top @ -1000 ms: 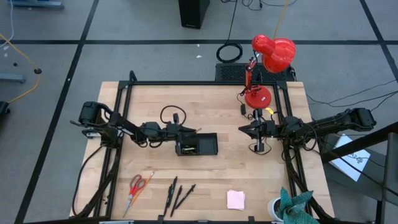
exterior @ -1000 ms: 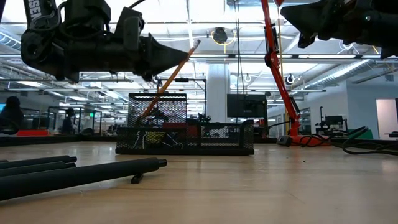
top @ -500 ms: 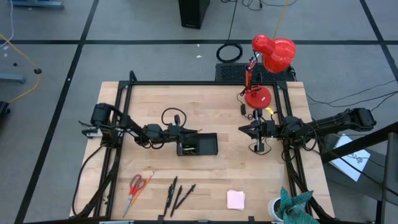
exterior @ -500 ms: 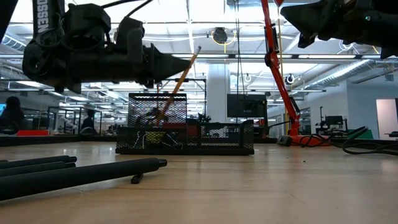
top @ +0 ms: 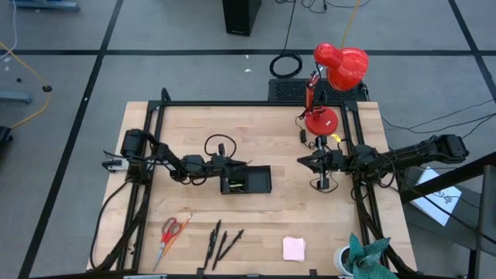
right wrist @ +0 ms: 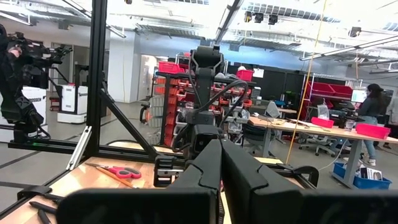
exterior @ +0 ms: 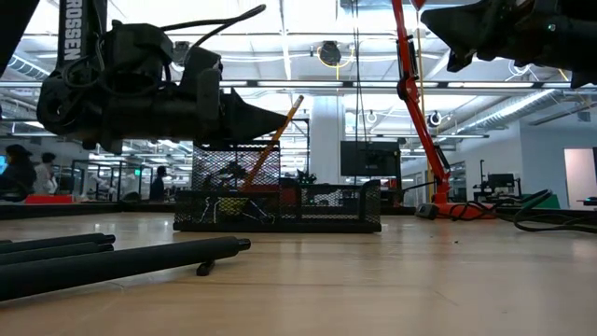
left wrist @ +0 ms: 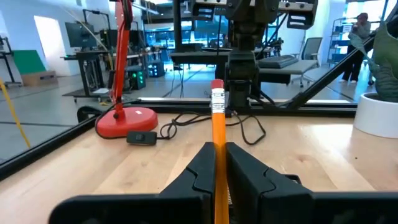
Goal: Pick and place office supplies into organizer
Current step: Put the pencil into the mesh desk organizer
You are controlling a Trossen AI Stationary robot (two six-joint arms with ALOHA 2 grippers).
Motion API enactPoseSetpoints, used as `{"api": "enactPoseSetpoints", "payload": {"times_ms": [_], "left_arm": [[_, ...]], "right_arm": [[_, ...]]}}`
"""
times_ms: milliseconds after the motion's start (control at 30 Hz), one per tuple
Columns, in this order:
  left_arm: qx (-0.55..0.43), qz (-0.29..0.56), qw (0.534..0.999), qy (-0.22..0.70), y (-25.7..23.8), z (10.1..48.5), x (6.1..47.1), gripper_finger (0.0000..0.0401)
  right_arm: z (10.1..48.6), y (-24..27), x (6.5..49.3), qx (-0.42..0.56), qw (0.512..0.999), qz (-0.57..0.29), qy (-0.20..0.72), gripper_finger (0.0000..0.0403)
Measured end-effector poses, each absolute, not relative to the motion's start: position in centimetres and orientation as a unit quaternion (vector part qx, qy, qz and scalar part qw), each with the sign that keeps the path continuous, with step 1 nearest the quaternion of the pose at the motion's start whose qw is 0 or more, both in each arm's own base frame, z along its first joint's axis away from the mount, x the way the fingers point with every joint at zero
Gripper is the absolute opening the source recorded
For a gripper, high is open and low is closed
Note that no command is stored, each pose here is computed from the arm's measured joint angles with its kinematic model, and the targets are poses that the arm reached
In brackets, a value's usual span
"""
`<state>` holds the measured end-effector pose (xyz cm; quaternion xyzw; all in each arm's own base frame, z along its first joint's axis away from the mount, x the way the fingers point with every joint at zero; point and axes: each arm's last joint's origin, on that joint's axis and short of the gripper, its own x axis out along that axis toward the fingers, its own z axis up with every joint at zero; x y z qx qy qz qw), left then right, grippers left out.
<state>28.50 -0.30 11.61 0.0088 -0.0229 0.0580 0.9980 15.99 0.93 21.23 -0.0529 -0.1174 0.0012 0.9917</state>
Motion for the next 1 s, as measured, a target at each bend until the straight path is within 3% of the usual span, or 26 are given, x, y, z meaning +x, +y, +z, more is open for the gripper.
{"api": "enactPoseSetpoints", "payload": {"times_ms": [767, 1000], "left_arm": [[-0.013, 0.053, 0.998, -0.014, -0.32, 11.38, 28.5, 0.0032], [-0.023, 0.054, 0.998, -0.003, -0.32, 11.18, 28.5, 0.0078]], "right_arm": [[21.23, 0.93, 15.99, -0.053, 0.992, 0.001, -0.117, 0.0004], [21.23, 0.93, 15.99, -0.053, 0.992, 0.001, -0.118, 0.0004]]}}
